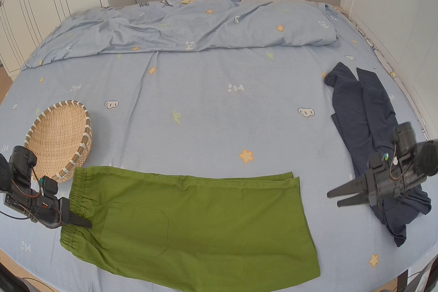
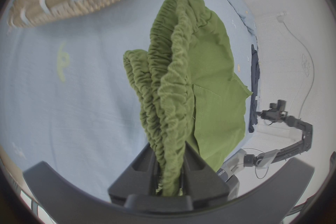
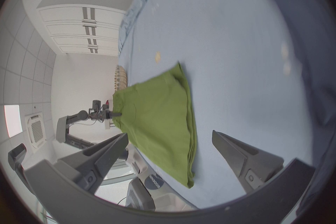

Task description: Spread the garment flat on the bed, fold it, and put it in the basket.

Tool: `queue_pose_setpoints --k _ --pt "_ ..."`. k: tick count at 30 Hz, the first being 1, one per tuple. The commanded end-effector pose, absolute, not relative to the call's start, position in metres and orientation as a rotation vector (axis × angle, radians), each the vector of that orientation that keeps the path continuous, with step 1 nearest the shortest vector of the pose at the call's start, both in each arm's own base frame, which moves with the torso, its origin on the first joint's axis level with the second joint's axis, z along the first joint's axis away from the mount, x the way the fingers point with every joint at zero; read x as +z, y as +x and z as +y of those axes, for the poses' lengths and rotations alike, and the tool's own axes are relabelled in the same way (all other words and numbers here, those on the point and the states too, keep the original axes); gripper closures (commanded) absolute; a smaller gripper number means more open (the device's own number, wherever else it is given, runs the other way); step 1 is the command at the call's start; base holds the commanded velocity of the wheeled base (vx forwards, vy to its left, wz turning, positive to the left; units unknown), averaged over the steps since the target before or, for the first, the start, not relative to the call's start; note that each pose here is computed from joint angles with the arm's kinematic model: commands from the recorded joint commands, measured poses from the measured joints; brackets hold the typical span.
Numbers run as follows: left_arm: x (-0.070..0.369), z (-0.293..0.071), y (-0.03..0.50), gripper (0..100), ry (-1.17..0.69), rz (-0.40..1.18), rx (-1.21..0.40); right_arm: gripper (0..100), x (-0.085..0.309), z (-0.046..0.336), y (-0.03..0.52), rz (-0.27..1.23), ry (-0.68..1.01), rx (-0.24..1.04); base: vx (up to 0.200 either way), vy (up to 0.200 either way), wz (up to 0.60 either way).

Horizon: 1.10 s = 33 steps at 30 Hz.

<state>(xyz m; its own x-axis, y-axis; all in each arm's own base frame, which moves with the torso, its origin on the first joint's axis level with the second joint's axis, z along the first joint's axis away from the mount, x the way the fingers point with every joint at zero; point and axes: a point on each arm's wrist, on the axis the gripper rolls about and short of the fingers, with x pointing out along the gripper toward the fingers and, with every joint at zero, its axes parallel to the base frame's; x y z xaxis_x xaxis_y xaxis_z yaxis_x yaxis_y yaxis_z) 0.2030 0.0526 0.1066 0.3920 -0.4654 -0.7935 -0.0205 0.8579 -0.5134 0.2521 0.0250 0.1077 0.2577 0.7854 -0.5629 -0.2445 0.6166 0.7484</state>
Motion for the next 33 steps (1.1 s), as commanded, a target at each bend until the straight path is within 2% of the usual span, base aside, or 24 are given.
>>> queue_pose_setpoints --k 1,8,12,18,22,23,25,33 --pt "0.163 0.051 0.192 100 -0.341 1.014 -0.2 0 0.186 0.023 0.257 0.894 0.486 0.713 0.0 0.0 0.0" --pt "0.163 0.049 0.192 100 -0.25 1.063 -0.094 0 0.186 0.025 0.258 0.919 0.481 0.711 0.0 0.0 0.0" --pt "0.168 0.043 0.194 100 -0.23 1.057 -0.117 0 0.185 0.025 0.258 0.922 0.481 0.711 0.0 0.0 0.0" --pt "0.195 0.01 0.195 100 -0.156 1.076 -0.209 0 0.186 0.026 0.257 0.923 0.48 0.714 0.0 0.0 0.0" --pt "0.216 -0.036 0.199 100 -0.135 1.062 -0.292 0 0.186 0.027 0.256 0.926 0.481 0.716 0.0 0.0 0.0" --pt "0.216 -0.036 0.199 100 -0.135 1.062 -0.292 0 0.186 0.027 0.256 0.926 0.481 0.716 0.0 0.0 0.0" --pt "0.224 -0.064 0.197 100 -0.096 1.045 -0.328 0 0.186 0.026 0.256 0.927 0.481 0.713 0.0 0.0 0.0" --pt "0.236 -0.118 0.189 100 0.004 1.02 -0.506 0 0.183 0.025 0.26 0.928 0.48 0.703 0.0 0.0 0.0"
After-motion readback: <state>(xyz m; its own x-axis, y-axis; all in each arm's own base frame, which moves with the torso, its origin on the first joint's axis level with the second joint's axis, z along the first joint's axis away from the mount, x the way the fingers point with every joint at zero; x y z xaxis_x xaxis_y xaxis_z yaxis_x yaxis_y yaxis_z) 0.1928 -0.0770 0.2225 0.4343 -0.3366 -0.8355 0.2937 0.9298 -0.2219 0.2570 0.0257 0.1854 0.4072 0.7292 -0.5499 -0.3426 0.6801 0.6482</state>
